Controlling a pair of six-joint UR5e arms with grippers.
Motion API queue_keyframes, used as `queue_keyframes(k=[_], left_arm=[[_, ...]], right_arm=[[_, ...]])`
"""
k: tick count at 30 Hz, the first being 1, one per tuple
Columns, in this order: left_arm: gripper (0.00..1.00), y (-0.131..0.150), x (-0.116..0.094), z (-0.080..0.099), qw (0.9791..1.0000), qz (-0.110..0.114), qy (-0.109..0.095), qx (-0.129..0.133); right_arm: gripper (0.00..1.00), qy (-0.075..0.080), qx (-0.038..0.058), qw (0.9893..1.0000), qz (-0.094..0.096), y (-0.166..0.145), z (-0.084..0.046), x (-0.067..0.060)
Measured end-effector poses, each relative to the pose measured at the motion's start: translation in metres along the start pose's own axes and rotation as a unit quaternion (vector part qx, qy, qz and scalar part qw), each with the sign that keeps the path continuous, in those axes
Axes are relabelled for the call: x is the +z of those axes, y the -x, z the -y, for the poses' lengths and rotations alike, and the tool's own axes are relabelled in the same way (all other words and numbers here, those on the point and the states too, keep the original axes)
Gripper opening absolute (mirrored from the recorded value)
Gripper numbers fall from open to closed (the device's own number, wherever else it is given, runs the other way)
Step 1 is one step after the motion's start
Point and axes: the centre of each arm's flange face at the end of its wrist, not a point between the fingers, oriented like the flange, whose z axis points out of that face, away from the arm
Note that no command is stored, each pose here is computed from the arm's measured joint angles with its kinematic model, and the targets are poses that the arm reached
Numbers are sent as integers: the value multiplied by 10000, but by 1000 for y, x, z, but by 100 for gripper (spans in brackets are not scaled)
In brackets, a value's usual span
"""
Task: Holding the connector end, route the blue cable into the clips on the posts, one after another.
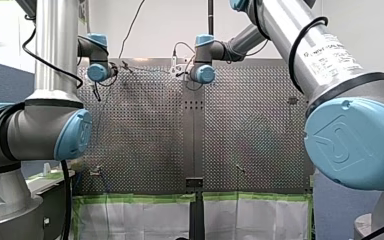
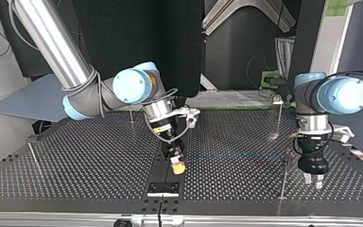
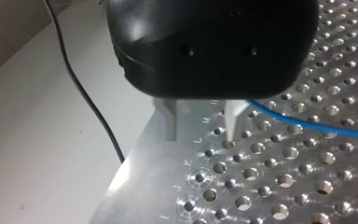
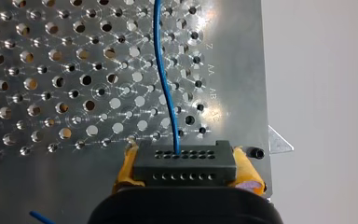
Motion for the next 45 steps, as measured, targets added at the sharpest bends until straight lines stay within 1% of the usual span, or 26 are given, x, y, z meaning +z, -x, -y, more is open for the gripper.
queue_keyframes(k=[5, 6, 7, 11, 15, 18, 22, 25, 32, 37, 40, 45], left_arm=[[97, 0, -5, -3, 9996, -119, 236, 103], [99, -1, -6, -3, 9994, -144, 284, 110], [99, -1, -7, -4, 9992, -169, 335, 114], [99, -4, -13, -7, 9978, -306, 576, 105], [99, -7, -18, -8, 9963, -467, 713, 115], [99, -3, -23, -4, 9957, -555, 735, 110], [99, 8, -31, 7, 9958, -638, 647, 104], [99, 13, -39, 15, 9953, -731, 628, 117], [99, 19, -68, 27, 9925, -1016, 682, 70], [99, 28, -84, 34, 9912, -1119, 706, 6], [99, 25, -95, 35, 9889, -1287, 741, 15], [99, 16, -111, 39, 9834, -1642, 752, 169]], right_arm=[[0, -15, -17, 10000, 18, 1, 0, 0], [0, -16, -19, 10000, 22, 1, 0, 0], [0, -19, -19, 10000, 28, 1, 1, 0], [0, -24, -12, 10000, 56, 2, 2, -1], [0, -25, -12, 9999, 126, 3, 3, -3], [0, -12, -25, 9998, 174, 4, 3, -4], [0, 1, -37, 9998, 197, 4, 4, -4], [0, 14, -31, 9998, 200, 5, 5, -5], [0, 25, -25, 9998, 205, 5, 3, -5], [0, 40, -32, 9998, 200, 5, 1, -4], [0, 47, -43, 9998, 200, 5, -1, -4], [0, 72, -56, 9998, 192, 5, -5, -3]])
